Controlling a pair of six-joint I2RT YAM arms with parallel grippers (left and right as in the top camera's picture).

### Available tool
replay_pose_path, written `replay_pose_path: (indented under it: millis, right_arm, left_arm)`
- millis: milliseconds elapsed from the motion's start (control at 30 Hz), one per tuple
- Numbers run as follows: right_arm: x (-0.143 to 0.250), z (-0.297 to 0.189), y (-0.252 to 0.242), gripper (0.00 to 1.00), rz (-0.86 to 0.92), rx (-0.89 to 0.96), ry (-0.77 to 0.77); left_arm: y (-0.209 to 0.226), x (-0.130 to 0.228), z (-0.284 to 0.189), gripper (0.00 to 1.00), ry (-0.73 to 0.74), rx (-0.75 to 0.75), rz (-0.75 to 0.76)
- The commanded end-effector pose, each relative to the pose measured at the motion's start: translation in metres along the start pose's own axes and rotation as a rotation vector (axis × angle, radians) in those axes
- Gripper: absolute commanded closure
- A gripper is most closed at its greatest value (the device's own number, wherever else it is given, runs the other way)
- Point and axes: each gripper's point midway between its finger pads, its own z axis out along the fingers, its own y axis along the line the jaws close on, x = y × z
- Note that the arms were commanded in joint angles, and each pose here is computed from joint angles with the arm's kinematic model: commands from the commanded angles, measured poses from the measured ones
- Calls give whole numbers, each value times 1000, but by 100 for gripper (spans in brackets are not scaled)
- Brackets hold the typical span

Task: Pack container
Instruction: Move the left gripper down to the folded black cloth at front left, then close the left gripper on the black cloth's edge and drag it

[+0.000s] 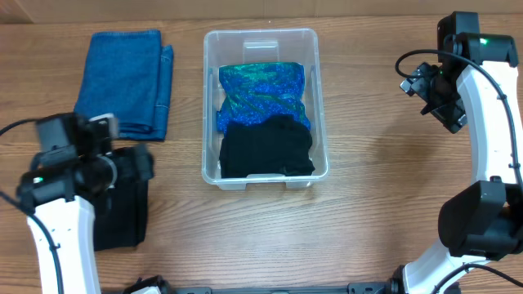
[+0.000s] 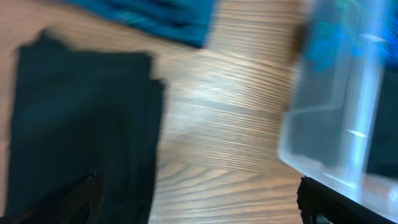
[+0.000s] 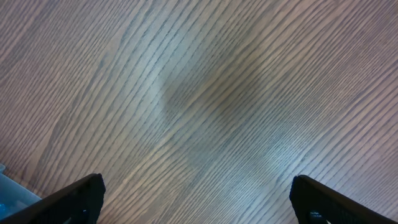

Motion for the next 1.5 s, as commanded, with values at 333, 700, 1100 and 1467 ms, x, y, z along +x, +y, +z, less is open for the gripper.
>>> replay_pose_path:
  millis: [333, 700, 1100, 1467]
  right_arm:
    - [-3, -7, -3, 0, 12, -4, -25]
    - [-3, -7, -3, 0, 12, -4, -25]
    - [-3, -7, -3, 0, 12, -4, -25]
    - [-3, -7, -3, 0, 12, -4, -25]
  left_arm:
    - [73, 25, 30, 0, 4, -57, -291]
    - [150, -4, 15, 0, -227, -220, -397]
    - [162, 12, 58, 0, -59, -201, -144]
    - [143, 29, 115, 0, 47, 33, -180]
